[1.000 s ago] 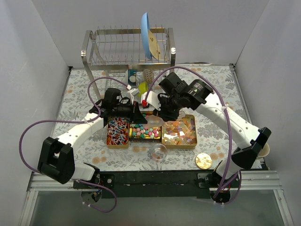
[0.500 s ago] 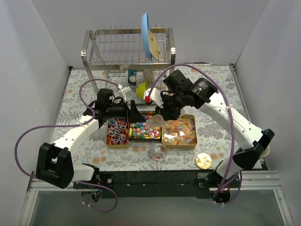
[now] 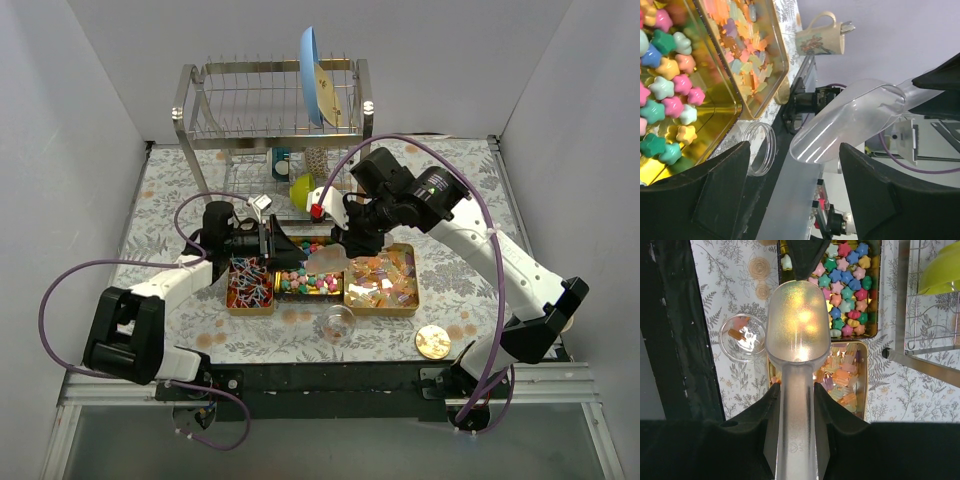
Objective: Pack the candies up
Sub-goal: Adjust the spatula.
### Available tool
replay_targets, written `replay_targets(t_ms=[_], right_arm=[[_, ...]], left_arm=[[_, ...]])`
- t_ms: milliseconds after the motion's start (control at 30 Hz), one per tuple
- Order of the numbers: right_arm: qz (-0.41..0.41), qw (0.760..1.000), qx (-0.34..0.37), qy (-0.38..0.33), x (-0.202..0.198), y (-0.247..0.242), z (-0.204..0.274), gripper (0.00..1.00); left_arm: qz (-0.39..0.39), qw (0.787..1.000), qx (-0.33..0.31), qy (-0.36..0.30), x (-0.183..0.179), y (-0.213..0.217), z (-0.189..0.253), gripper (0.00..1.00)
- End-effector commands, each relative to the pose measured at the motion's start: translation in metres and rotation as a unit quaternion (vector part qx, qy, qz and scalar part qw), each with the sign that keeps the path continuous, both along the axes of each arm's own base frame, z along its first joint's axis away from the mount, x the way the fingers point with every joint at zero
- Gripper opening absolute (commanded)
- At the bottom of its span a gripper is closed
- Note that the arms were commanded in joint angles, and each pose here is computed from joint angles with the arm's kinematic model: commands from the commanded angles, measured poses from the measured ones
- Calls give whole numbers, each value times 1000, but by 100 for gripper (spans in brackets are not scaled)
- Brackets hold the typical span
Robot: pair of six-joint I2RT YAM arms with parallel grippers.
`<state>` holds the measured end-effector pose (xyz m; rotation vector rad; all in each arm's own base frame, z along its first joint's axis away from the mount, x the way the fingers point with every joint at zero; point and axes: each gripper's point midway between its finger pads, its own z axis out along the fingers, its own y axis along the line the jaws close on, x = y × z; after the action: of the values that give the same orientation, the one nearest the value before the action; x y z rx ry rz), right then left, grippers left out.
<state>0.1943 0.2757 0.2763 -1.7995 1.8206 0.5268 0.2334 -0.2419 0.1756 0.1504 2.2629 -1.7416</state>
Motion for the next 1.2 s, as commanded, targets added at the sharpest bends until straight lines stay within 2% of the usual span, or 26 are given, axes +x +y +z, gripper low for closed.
replay_targets(t_ms=[0,300,433,467,567,633,800,833,867,1000,1167], right_arm=[[13,999,42,-15,-2,5,25,1],[22,998,51,-8,4,20,25,1],[29,998,50,1,5,26,19,1],[27,999,47,1,6,26,17,1],[30,999,42,-3,11,29,9,1],[34,998,50,-16,14,32,7,1],[43,998,34,8,0,21,-19,1],[38,999,30,15,-2,18,-23,4],[33,999,31,18,-4,16,-24,19],[21,999,26,31,-11,5,-31,37],[8,999,23,28,-5,-3,-38,40]], left_arm=[[-32,998,-60,2,-3,-5,20,67],[-52,996,-77,14,-10,-5,19,52],[-57,995,-84,16,-13,-5,22,37],[-62,994,-87,11,-14,-5,24,25],[-70,994,-85,16,-15,-5,24,0],[-71,994,-85,13,-15,-4,26,0],[-56,995,-77,5,-10,-2,24,0],[-54,996,-73,8,-10,-1,22,0],[-52,996,-71,6,-10,0,21,0],[-51,996,-66,-5,-10,1,18,0],[-52,996,-66,-7,-10,1,18,0]])
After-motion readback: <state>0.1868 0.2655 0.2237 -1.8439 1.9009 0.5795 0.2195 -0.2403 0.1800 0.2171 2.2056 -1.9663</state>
